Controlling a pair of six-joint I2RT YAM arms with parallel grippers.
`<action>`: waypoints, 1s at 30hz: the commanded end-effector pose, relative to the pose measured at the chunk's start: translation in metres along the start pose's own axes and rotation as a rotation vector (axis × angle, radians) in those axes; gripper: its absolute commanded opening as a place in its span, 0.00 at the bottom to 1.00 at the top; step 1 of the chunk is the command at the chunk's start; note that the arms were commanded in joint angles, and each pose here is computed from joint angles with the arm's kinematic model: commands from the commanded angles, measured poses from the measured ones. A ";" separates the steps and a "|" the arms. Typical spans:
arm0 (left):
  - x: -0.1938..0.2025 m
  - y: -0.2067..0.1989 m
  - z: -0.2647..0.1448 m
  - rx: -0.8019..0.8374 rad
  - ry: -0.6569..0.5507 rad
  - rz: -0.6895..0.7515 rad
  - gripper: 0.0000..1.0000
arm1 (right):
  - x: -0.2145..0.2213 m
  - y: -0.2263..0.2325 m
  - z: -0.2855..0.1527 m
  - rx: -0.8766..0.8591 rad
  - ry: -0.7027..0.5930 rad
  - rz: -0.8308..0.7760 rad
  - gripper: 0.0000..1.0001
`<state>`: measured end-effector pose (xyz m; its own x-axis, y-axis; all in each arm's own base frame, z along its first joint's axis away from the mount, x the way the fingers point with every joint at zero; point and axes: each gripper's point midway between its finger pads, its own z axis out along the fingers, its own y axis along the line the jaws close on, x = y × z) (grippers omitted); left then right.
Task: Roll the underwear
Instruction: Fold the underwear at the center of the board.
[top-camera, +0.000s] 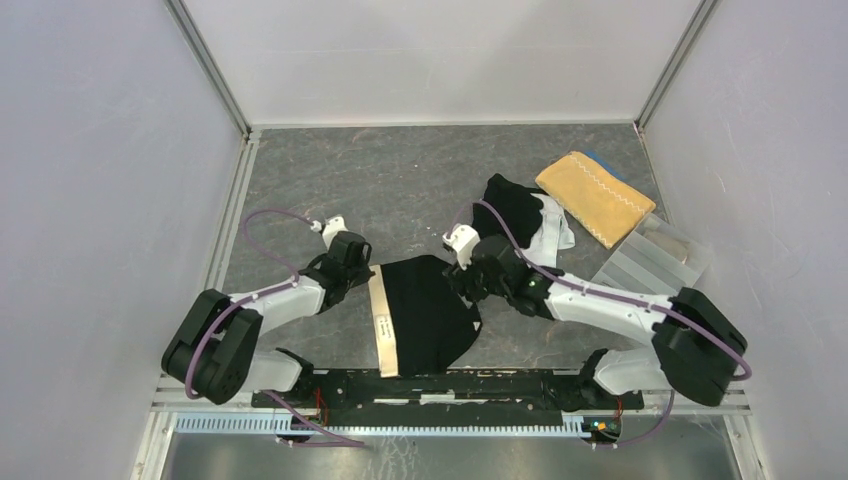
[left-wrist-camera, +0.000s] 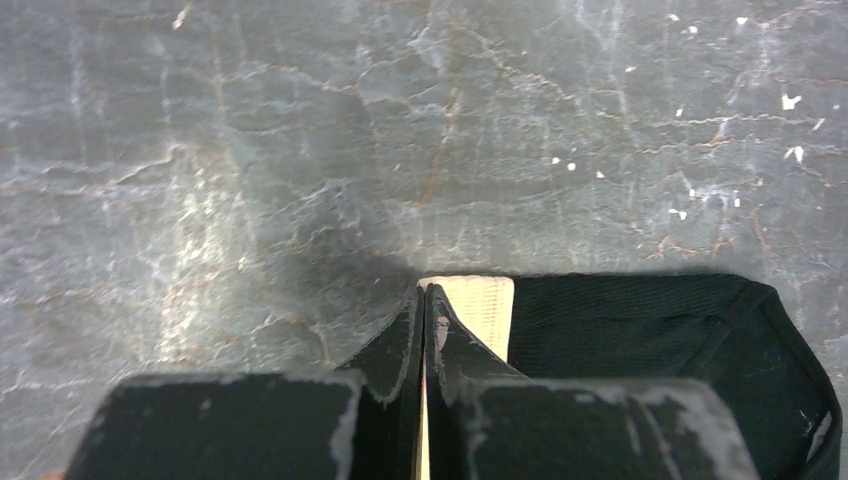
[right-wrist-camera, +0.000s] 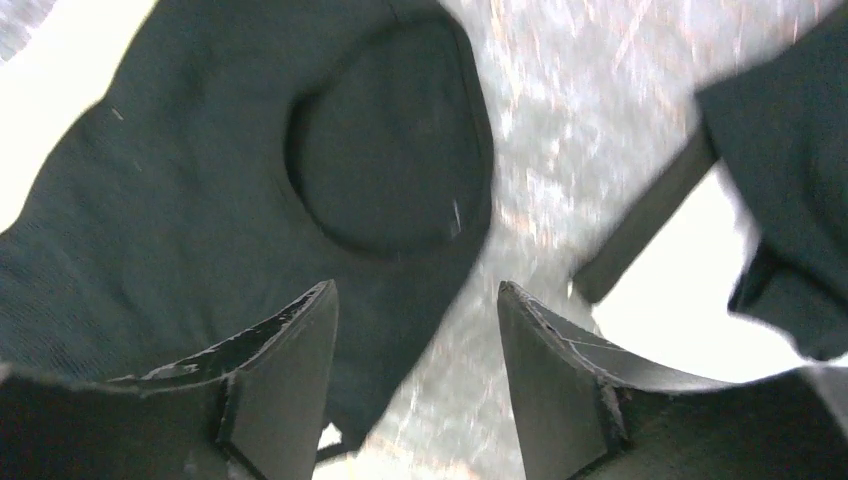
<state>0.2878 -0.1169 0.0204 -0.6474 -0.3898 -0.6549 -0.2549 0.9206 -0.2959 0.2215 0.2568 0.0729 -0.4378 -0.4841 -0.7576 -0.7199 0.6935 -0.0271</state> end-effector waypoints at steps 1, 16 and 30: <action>-0.028 -0.031 0.005 0.118 -0.092 0.025 0.02 | -0.071 -0.010 0.019 -0.078 -0.163 -0.102 0.68; -0.048 -0.056 0.005 0.238 -0.183 0.077 0.02 | -0.085 -0.028 0.107 -0.447 0.000 -0.049 0.62; -0.033 -0.030 0.005 0.079 -0.084 0.021 0.07 | -0.040 -0.021 0.122 -0.500 0.156 0.015 0.65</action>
<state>0.3172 -0.1375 0.0380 -0.6140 -0.3232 -0.7201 -0.1215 0.9402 -0.3183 0.3202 0.3239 0.0273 -0.4951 -0.5649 -0.6601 -0.8646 0.3951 0.3103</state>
